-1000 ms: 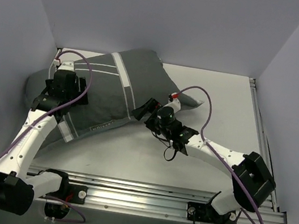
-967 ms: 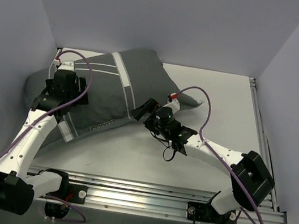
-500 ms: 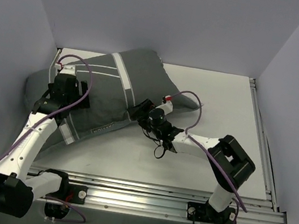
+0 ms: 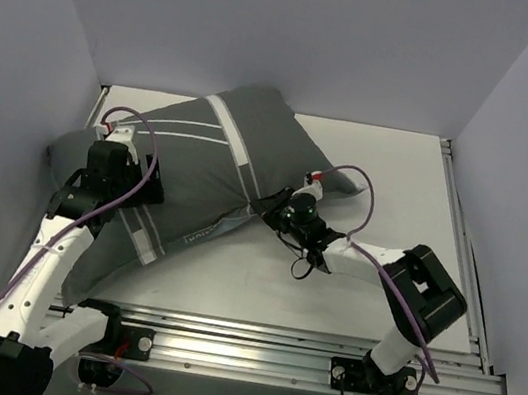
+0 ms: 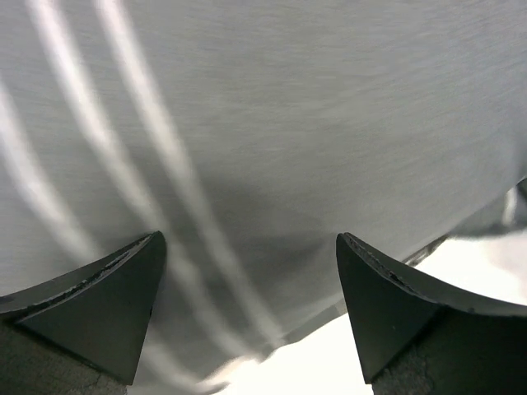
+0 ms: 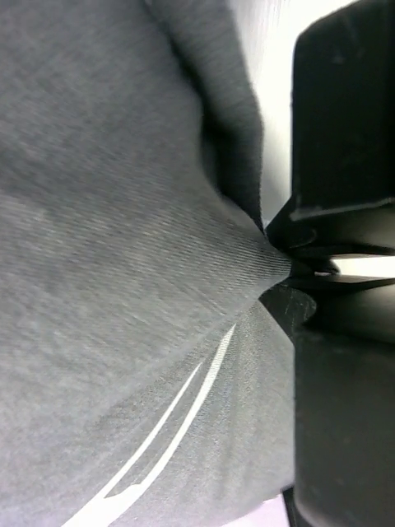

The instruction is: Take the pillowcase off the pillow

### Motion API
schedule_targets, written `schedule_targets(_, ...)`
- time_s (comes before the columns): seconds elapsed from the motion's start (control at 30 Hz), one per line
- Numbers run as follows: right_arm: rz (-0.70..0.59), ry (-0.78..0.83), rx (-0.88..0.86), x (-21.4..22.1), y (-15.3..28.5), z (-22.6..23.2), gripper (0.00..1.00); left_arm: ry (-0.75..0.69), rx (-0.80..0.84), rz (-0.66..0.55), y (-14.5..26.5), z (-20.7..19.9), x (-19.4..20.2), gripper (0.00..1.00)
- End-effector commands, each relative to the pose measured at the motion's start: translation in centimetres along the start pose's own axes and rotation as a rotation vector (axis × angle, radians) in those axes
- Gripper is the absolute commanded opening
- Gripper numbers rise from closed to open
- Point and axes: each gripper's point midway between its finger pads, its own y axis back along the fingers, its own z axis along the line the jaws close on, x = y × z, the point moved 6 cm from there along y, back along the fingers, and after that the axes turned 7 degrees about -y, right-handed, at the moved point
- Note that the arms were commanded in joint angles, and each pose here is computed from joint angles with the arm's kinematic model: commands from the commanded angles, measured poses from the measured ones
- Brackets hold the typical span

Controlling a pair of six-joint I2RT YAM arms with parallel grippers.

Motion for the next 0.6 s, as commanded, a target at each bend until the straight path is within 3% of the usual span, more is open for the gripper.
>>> schedule_targets(0.0,-0.056,0.075,0.034,-5.2,3.1,-0.1,0.0,0.009,0.062,-0.017,2.9,-0.6,-1.4,0.94)
schedule_targets(0.2,-0.015,0.246,0.265,-12.2,8.2,-3.1,0.0,-0.009,0.067,-0.072,4.8,-1.0,-5.0,0.94)
schedule_targets(0.3,-0.04,0.219,0.368,-15.5,10.4,-4.8,0.0,-0.001,0.085,-0.111,3.8,-1.6,-6.8,0.94)
schedule_targets(0.4,-0.056,0.199,0.386,-17.3,12.0,-4.9,0.24,0.007,0.132,-0.131,2.0,-2.8,-8.6,0.94)
schedule_targets(0.43,-0.061,0.195,0.375,-17.5,12.2,-4.5,0.4,0.019,0.152,-0.159,1.4,-3.3,-9.4,0.94)
schedule_targets(0.57,-0.084,0.188,0.314,-17.9,13.2,-2.2,0.69,0.042,0.264,-0.093,-3.4,-5.8,-9.7,0.94)
